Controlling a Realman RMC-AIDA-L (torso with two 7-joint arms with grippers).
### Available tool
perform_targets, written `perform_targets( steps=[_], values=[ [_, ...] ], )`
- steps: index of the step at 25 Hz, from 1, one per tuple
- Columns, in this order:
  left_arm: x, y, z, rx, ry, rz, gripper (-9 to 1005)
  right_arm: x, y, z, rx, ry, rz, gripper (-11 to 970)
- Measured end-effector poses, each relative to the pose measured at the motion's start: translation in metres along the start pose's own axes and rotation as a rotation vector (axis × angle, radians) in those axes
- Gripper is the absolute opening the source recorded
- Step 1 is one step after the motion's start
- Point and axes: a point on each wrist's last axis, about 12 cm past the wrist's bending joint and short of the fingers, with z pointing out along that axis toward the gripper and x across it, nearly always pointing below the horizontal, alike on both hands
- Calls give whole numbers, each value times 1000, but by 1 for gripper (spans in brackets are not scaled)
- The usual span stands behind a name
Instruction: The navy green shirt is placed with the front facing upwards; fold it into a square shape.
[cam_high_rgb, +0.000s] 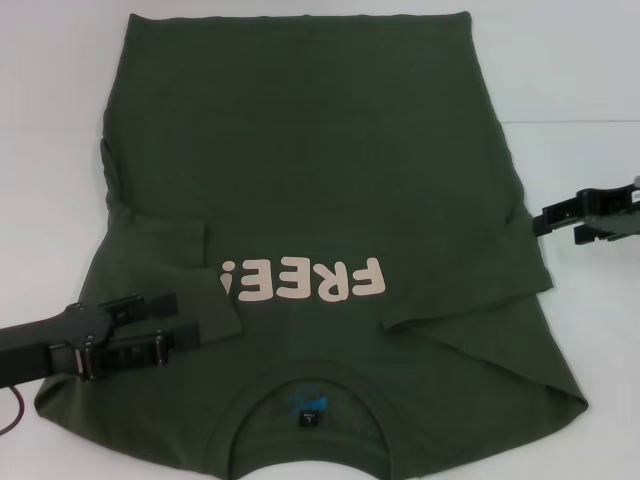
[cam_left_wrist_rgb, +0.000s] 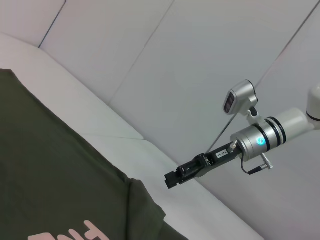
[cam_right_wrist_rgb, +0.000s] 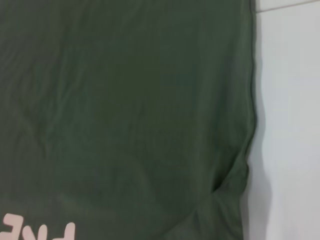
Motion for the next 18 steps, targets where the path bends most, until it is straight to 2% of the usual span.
perform_targets(
  steps=[9,18],
  values=[
    [2,1,-1,-11,1,-3,889,10,4,21,10,14,-18,718],
    [3,1,-2,-13,1,-5,889,14,3,25,13,11,-20,719]
  ],
)
